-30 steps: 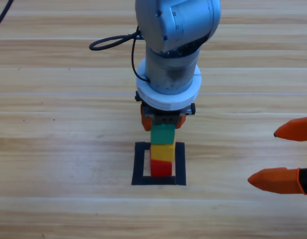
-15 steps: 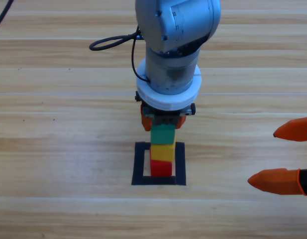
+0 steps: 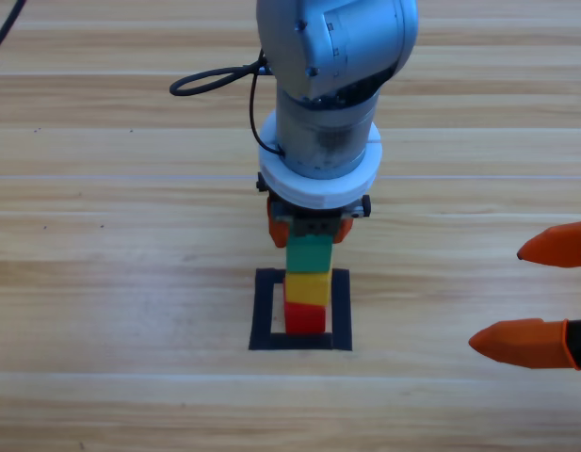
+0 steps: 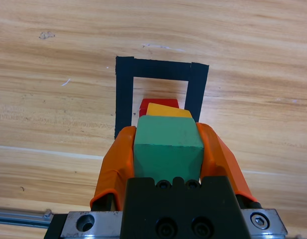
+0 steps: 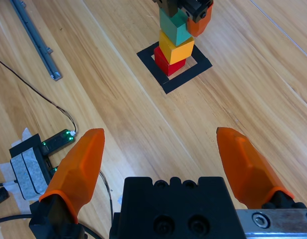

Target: Stack the blocks in the rectangular block: red at the bottom, yellow in the middle, green on top

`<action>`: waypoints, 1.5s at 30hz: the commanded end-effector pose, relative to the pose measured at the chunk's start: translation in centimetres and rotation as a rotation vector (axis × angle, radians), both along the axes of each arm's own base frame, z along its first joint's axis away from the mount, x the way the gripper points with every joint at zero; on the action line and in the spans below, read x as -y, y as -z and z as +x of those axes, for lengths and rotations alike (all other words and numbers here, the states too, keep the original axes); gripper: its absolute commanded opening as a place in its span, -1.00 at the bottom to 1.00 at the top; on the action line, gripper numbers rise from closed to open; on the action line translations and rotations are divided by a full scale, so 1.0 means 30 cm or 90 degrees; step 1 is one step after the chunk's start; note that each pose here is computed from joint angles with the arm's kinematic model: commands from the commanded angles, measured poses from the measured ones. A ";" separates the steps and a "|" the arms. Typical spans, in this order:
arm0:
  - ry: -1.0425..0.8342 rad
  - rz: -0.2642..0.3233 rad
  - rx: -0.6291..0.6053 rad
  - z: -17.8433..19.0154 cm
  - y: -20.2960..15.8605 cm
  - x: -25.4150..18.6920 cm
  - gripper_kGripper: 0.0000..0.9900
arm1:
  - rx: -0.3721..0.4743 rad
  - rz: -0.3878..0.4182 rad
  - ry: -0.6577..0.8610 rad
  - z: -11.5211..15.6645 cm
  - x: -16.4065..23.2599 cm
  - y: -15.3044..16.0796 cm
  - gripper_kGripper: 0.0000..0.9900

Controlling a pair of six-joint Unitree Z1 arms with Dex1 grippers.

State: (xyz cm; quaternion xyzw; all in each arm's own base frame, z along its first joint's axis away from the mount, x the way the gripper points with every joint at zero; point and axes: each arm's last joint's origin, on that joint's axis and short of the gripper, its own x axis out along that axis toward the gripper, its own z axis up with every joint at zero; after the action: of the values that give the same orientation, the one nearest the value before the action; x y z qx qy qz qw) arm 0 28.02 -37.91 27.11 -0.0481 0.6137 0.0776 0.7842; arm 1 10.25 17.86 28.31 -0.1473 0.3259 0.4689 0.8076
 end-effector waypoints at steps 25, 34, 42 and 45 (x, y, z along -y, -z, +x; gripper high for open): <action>-0.005 0.010 -0.006 0.022 0.049 0.008 1.00 | -0.024 -0.033 -0.001 0.015 -0.001 0.036 1.00; 0.022 -0.042 0.080 -0.043 -0.173 -0.028 1.00 | -0.016 -0.030 -0.002 0.010 0.009 0.026 1.00; 0.095 -0.013 0.264 -0.443 -0.436 -0.222 0.96 | -0.009 -0.029 0.002 0.011 0.010 0.021 1.00; 0.126 0.044 0.276 -0.524 -0.341 -0.237 0.96 | -0.009 -0.033 -0.001 0.015 0.004 0.023 1.00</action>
State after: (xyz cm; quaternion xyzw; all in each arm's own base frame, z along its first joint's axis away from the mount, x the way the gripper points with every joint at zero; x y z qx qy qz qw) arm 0 16.84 -30.04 40.69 -0.0468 0.4368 0.0307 0.8978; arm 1 10.16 17.77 28.14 -0.1561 0.3309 0.4719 0.8021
